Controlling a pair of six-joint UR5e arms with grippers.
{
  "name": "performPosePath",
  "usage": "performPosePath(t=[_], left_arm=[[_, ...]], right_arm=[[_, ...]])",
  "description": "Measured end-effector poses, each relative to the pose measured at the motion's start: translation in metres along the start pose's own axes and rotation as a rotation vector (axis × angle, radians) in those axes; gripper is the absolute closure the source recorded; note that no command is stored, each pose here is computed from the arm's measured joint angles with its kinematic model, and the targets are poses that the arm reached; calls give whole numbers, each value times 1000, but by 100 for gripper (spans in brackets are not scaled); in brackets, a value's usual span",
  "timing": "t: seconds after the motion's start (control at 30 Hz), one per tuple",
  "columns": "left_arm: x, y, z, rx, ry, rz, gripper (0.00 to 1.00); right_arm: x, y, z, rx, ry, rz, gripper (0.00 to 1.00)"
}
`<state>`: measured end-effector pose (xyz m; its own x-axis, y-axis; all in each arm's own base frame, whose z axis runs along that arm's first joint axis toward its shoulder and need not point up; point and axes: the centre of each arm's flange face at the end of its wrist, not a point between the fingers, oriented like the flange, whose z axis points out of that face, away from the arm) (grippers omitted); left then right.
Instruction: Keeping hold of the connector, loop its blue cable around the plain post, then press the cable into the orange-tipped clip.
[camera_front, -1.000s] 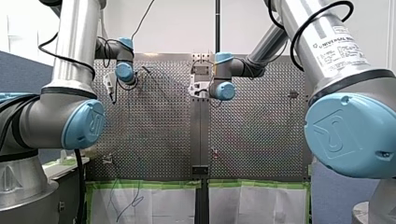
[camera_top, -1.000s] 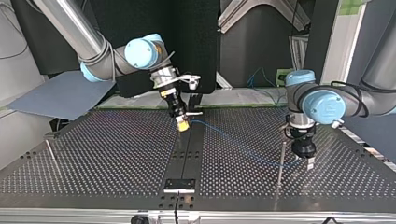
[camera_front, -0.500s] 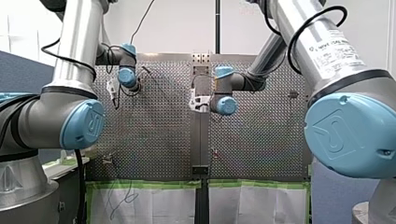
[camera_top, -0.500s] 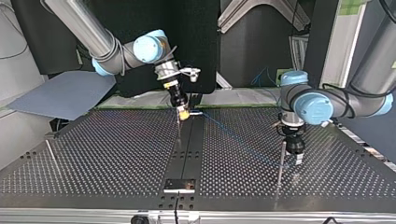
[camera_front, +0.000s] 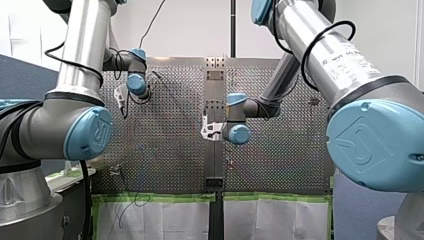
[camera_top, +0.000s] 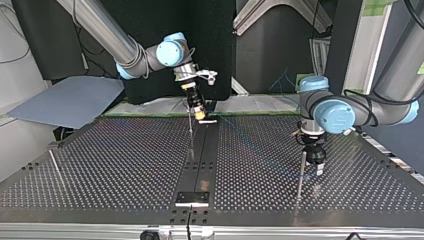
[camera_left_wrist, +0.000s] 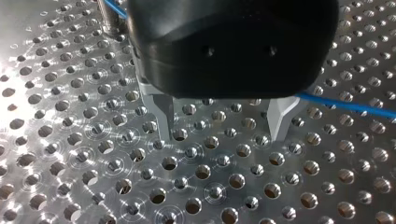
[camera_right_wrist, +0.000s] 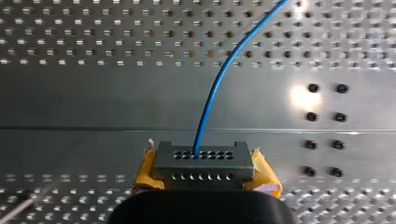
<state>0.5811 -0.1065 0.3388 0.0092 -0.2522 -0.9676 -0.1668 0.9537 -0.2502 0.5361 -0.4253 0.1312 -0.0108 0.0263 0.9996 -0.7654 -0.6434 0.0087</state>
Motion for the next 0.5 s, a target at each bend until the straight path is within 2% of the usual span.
performPosePath(t=[0.13, 0.3, 0.5], left_arm=[[0, -1, 0, 2, -1, 0, 0], [0, -2, 0, 4, -6, -1, 0], [0, -2, 0, 5, -7, -1, 0]], right_arm=[[-20, -2, 0, -2, -9, 0, 100], [-49, -6, -3, -4, -38, -1, 100], [-83, -9, -6, -13, -49, -1, 100]])
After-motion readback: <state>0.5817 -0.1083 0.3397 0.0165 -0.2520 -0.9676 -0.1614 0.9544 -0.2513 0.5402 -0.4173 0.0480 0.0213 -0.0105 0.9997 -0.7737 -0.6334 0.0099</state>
